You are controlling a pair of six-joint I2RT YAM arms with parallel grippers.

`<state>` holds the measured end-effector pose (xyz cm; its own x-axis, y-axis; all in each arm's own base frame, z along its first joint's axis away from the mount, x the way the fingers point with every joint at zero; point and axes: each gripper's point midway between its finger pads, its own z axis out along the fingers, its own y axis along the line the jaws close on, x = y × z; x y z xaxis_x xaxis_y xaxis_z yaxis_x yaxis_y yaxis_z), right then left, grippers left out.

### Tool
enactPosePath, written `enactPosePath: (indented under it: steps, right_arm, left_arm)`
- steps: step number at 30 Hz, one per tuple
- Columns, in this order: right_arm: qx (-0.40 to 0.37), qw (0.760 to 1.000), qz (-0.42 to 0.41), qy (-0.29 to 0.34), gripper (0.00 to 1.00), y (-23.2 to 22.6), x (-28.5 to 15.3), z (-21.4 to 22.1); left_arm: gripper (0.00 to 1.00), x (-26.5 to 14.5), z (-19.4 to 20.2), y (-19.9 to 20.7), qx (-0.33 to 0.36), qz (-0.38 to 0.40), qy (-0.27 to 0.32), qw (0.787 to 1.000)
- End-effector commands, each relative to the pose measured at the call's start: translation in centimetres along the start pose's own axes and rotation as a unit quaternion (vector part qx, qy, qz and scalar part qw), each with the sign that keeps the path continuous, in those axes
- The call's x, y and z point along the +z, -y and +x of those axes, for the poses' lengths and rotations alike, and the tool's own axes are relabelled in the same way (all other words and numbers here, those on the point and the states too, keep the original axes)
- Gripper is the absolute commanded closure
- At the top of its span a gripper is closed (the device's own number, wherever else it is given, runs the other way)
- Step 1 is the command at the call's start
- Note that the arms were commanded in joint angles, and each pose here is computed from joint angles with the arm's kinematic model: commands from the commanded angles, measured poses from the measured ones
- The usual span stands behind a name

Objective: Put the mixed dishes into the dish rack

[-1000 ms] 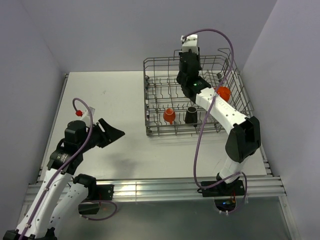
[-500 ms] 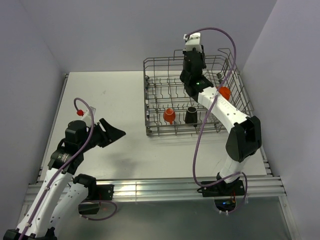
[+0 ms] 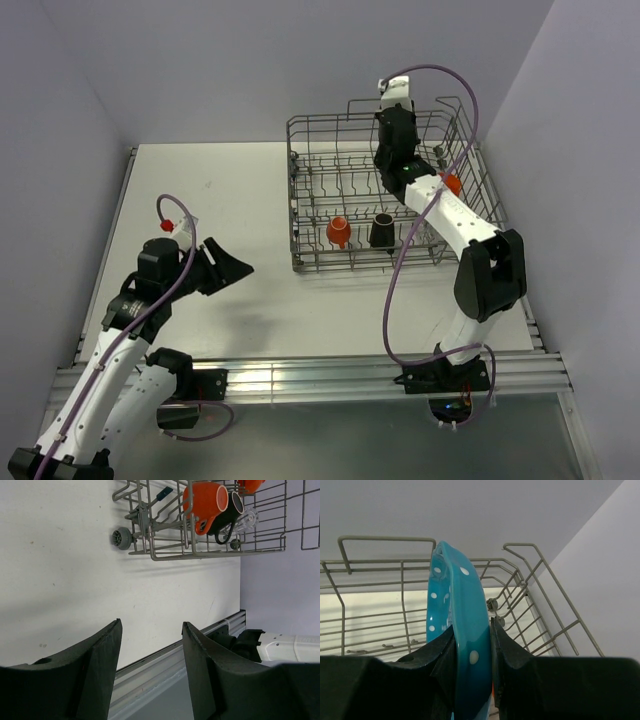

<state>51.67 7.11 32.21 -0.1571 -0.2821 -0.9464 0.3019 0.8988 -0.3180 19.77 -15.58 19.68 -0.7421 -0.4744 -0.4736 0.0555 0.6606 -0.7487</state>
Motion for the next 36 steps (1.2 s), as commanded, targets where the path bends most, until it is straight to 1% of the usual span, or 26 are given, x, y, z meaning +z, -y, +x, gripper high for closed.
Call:
enactPosePath:
  steps: [1, 10, 21, 26, 29, 36]
  right_arm:
    - [0.069, 0.995, 0.002, 0.076, 1.00, 1.4, -0.5, -5.1]
    - [0.039, 0.998, -0.005, 0.053, 1.00, -0.1, 0.6, -2.2]
    - [0.028, 0.999, 0.000, 0.035, 1.00, -0.7, 1.2, 0.2]
    - [0.029, 0.999, -0.010, 0.033, 1.00, -1.0, 1.2, 0.8]
    - [0.031, 0.998, -0.036, 0.031, 1.00, -1.9, 1.1, 1.0]
    - [0.026, 0.999, -0.042, 0.023, 1.00, -2.9, 0.7, 1.6]
  left_arm:
    - [0.43, 0.0, -0.3, 0.7, 0.020, 0.020, 0.006, 1.000]
    - [0.43, 0.4, 0.0, 0.5, 0.013, 0.024, 0.001, 1.000]
    - [0.43, 0.4, 0.1, 0.3, 0.011, 0.021, -0.002, 1.000]
    - [0.43, 0.4, 0.3, 0.1, 0.010, 0.019, -0.005, 1.000]
    - [0.43, 0.4, 0.3, 0.0, 0.009, 0.017, -0.003, 1.000]
    - [0.43, 0.4, 0.5, 0.0, 0.007, 0.019, -0.004, 1.000]
